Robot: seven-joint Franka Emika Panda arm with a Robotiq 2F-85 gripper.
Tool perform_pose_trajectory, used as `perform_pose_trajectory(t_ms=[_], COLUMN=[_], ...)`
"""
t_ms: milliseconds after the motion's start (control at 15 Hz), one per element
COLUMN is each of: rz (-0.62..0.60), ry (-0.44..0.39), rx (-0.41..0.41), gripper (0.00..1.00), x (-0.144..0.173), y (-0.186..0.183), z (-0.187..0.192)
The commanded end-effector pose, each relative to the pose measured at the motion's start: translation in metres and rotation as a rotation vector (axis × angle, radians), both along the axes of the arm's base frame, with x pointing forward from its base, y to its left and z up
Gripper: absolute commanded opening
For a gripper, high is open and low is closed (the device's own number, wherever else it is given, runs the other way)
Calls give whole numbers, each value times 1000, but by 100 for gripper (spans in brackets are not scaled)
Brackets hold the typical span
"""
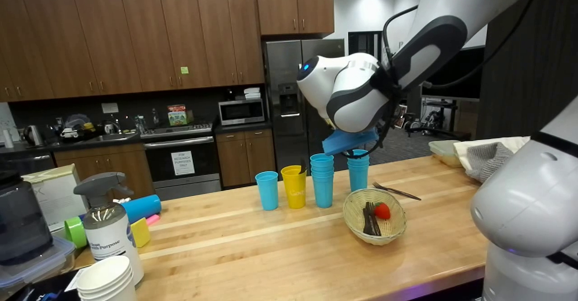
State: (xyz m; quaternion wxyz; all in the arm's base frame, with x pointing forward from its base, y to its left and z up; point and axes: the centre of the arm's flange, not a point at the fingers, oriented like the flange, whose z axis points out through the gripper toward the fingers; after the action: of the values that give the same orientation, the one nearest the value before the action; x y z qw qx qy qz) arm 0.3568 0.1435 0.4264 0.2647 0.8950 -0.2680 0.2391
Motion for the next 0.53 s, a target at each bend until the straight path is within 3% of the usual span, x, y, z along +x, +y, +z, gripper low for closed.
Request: perform_pose_trajectory(t_ms=[0,467], rz=[1,4], ry=[-1,-4], rx=[-2,-5], gripper=[100,100], x=[0,0], y=[1,2], z=[0,1])
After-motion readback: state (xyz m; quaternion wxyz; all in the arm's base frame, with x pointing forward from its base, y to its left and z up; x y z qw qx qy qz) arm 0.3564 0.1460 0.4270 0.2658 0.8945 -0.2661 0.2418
